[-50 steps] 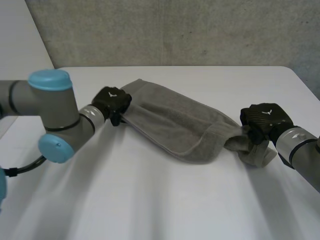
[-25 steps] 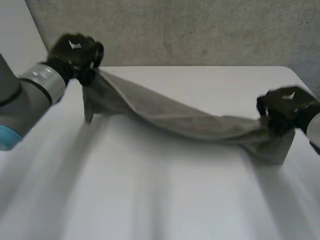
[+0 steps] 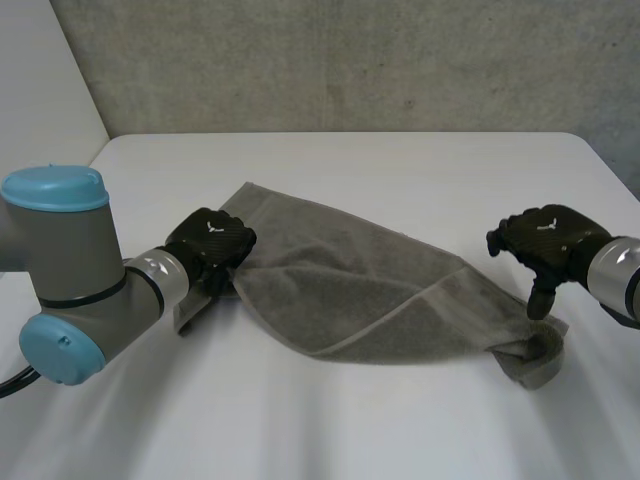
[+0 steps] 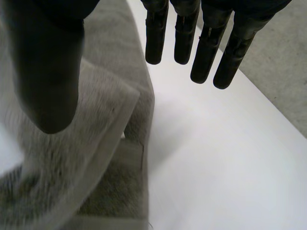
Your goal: Fold the towel.
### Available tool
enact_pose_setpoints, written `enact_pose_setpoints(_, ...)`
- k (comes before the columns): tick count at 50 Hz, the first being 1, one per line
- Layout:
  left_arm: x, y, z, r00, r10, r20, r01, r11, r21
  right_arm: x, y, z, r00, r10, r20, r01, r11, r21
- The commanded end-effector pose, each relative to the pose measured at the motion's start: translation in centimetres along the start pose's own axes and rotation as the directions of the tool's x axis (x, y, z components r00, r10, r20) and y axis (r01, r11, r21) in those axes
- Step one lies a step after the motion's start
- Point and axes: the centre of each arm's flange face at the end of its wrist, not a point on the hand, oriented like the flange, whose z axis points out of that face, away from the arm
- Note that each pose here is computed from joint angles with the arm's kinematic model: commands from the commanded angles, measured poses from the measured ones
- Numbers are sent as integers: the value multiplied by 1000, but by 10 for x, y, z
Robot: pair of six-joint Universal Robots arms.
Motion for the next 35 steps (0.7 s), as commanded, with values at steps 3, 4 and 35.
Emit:
enact_pose_setpoints(3,-1,-4,-2,1000,1,4,-1,1000,10,-21,0,24,976,147,162,-135,987,-82)
enact_pose_setpoints(4,-1,-3,-2,1000,1,5,-1,1000,9,-26,-2,30,975,138,174,-125,989,-82)
enact_pose_setpoints(35,-13,-7,8,999,6,41,-8,999,42,-38,-1,104,994,40,106,-28,993,-113)
